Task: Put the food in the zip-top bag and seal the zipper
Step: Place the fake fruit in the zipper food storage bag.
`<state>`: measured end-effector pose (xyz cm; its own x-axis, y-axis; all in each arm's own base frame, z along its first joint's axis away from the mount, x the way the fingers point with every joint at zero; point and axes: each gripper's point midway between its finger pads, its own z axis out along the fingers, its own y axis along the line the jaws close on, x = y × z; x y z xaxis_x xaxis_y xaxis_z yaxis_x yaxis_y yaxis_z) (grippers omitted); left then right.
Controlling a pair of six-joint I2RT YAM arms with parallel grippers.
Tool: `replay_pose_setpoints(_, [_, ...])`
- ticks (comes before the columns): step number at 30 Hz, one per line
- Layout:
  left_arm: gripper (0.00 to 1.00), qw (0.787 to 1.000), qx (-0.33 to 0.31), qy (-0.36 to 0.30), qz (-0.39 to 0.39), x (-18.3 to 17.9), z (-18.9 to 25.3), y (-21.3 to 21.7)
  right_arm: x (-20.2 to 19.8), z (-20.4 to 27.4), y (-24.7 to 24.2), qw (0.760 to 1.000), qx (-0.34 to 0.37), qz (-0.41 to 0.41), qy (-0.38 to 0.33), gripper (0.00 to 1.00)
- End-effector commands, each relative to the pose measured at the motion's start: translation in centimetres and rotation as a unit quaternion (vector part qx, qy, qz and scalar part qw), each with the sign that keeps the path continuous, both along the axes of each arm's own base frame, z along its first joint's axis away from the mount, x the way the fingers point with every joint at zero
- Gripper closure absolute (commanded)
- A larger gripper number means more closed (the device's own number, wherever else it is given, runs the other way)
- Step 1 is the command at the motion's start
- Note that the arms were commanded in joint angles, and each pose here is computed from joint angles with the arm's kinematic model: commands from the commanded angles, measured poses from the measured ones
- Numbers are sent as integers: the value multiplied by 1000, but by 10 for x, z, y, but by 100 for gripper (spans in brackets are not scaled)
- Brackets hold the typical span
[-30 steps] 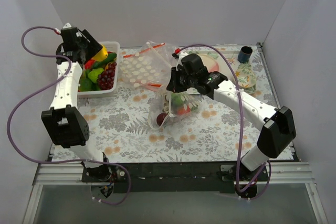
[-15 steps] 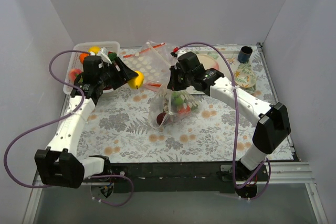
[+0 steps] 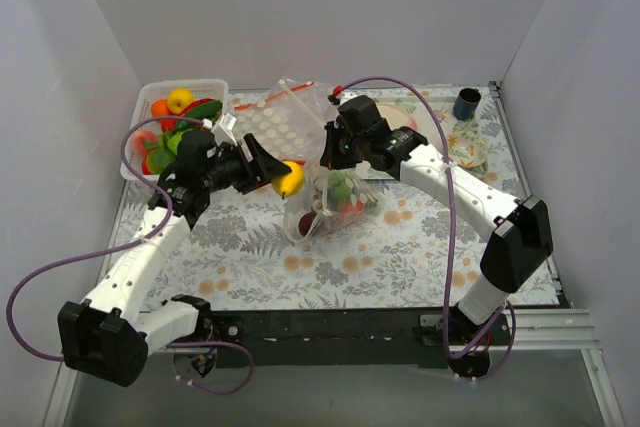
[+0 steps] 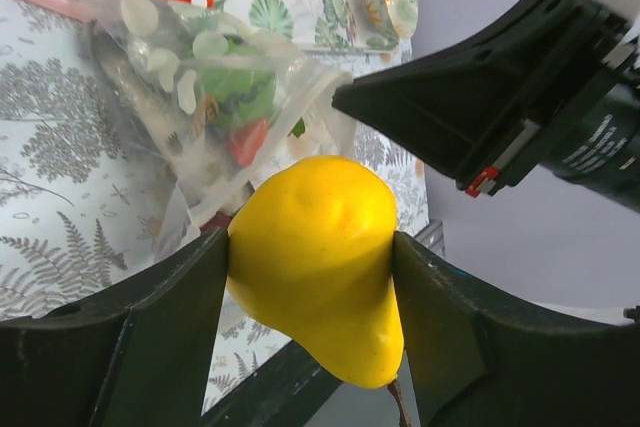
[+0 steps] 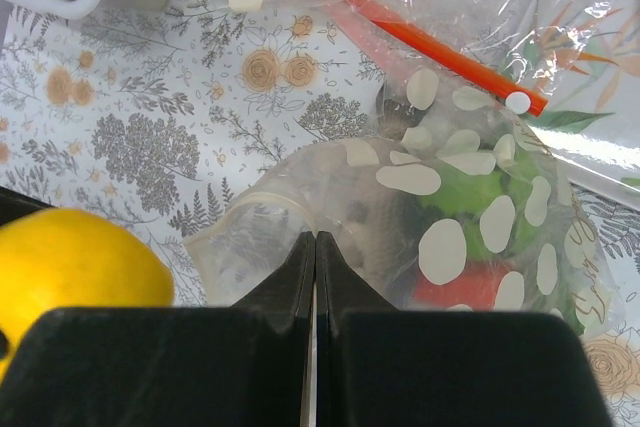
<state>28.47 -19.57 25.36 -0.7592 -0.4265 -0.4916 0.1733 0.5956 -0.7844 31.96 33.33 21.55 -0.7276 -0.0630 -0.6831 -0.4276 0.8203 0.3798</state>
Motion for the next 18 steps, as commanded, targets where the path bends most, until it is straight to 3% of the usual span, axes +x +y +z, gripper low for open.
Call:
replay_pose_setpoints(1, [53, 999, -19, -13, -36, -16, 5, -19, 14, 18, 0, 999, 11, -21, -21, 99])
replay_pose_setpoints(18, [53, 999, 30, 9, -37, -9, -35, -53, 6, 37, -4, 999, 26, -20, -31, 99])
